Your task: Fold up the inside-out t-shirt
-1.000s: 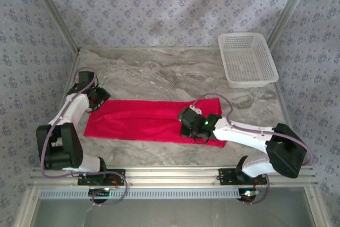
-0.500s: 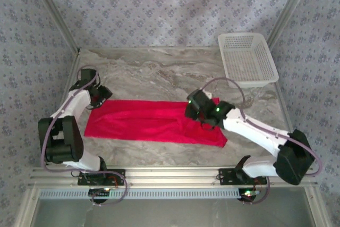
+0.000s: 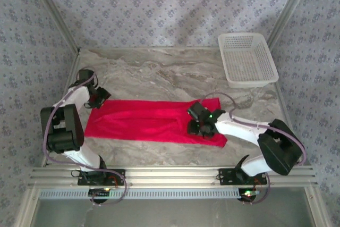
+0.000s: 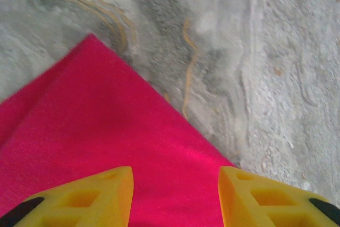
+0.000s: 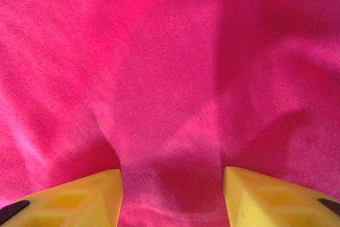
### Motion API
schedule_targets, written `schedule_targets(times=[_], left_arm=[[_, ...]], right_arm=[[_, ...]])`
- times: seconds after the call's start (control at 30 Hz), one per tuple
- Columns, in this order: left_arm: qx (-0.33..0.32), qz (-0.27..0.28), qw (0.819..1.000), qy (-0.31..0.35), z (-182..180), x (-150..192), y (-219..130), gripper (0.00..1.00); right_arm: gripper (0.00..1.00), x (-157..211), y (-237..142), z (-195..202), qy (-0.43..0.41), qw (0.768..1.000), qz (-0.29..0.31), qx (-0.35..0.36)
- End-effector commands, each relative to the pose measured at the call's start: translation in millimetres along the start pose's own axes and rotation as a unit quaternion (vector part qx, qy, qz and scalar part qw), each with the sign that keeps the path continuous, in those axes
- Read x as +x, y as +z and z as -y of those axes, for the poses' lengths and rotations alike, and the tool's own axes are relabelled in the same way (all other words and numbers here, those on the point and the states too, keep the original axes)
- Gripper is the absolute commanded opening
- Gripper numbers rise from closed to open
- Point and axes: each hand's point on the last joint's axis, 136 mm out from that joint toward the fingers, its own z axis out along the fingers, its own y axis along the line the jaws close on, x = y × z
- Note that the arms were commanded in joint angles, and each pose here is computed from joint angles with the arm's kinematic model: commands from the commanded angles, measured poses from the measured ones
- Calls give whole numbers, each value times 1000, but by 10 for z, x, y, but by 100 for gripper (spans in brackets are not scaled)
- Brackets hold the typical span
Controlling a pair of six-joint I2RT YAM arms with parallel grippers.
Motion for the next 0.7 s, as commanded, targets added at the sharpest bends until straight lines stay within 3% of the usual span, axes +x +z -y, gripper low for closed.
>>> schedule_targets(times=[0.0,0.17,0.27,0.37,0.43,0.57,0.67], left_arm=[[13,-5,1000,-6,5,-61,19,46],[28,3,1000,3,154,-53,-100,45],[51,20,998,33,420,59,-198,46],[75,10,995,60,688,290,-151,46],[79,-14,995,60,733,410,-41,46],[45,-27,998,44,489,348,146,46],[19,-37,999,10,181,274,275,46]], right_arm=[[56,73,-104,154,35,999,8,6],[58,-253,-561,-6,48,996,66,-29],[61,-562,-729,-170,50,991,109,-58],[61,-953,-643,-237,77,985,135,-77],[61,-1094,-472,-189,93,986,118,-68],[61,-1268,-123,95,139,985,95,-39],[61,-1197,122,406,179,982,63,5]])
